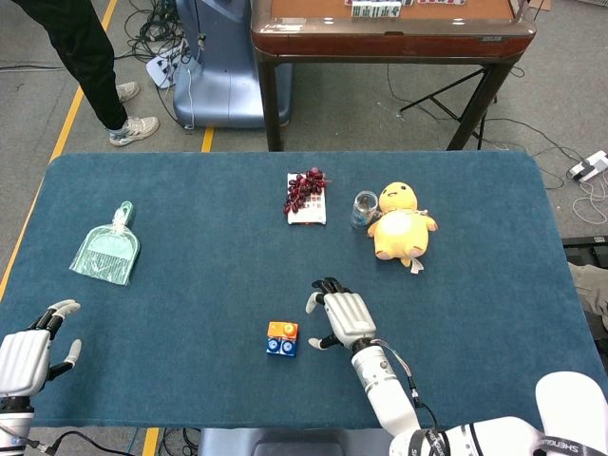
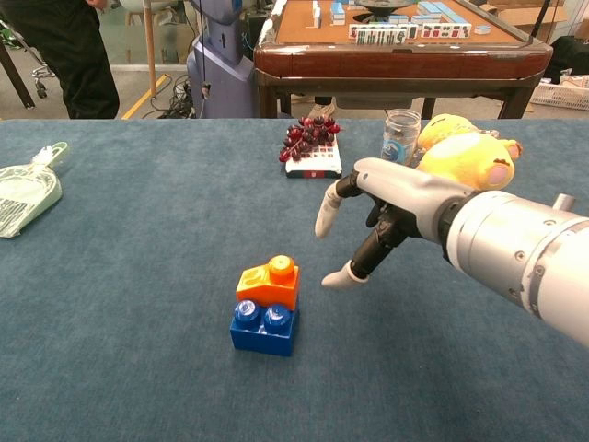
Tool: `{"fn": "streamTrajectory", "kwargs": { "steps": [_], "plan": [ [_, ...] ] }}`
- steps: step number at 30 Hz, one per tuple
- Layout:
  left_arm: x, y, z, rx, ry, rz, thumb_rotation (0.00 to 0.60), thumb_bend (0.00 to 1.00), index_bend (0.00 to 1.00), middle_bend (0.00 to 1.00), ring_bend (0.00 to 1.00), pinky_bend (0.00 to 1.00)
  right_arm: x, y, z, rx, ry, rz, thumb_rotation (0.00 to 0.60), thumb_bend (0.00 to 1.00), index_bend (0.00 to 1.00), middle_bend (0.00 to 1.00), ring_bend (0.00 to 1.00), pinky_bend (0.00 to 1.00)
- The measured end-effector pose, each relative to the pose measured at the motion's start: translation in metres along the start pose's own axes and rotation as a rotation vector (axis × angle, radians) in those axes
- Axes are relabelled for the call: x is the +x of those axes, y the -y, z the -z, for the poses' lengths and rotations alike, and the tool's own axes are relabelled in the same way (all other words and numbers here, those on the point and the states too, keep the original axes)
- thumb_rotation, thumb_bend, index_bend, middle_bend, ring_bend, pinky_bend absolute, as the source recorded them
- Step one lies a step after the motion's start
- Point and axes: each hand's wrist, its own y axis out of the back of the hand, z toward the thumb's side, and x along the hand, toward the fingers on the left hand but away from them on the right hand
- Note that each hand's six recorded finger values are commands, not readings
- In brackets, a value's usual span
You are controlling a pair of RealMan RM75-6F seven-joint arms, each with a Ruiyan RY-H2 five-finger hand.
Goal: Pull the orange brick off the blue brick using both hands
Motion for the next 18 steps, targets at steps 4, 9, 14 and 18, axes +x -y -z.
{"fn": "streamTrajectory", "kwargs": {
  "steps": [4,9,14,18],
  "plan": [
    [0.0,0.001,0.001,-0.003,-0.002,0.002,0.6,0.41,0.3,0.23,0.38,0.64,-0.003,0.003,-0.004,0.011,-0.012,0.008,0.6,0.0,0.2,0.12,0.04,0.2],
    [0.0,0.002,0.001,0.0,0.001,0.003,0.6,0.41,0.3,0.23,0.38,0.64,-0.007,0.008,-0.011,0.01,-0.025,0.003,0.6,0.0,0.2,0.11,0.04,0.19],
    [0.0,0.001,0.001,-0.006,0.0,0.001,0.6,0.41,0.3,0.23,0.38,0.64,-0.011,0.013,-0.017,0.011,-0.034,-0.008,0.6,0.0,0.2,0.11,0.04,0.19],
    [-0.001,0.004,0.002,-0.006,-0.002,0.008,0.6,0.41,0.3,0.23,0.38,0.64,-0.014,0.017,-0.02,0.016,-0.036,-0.013,0.6,0.0,0.2,0.11,0.04,0.19]
  ]
}}
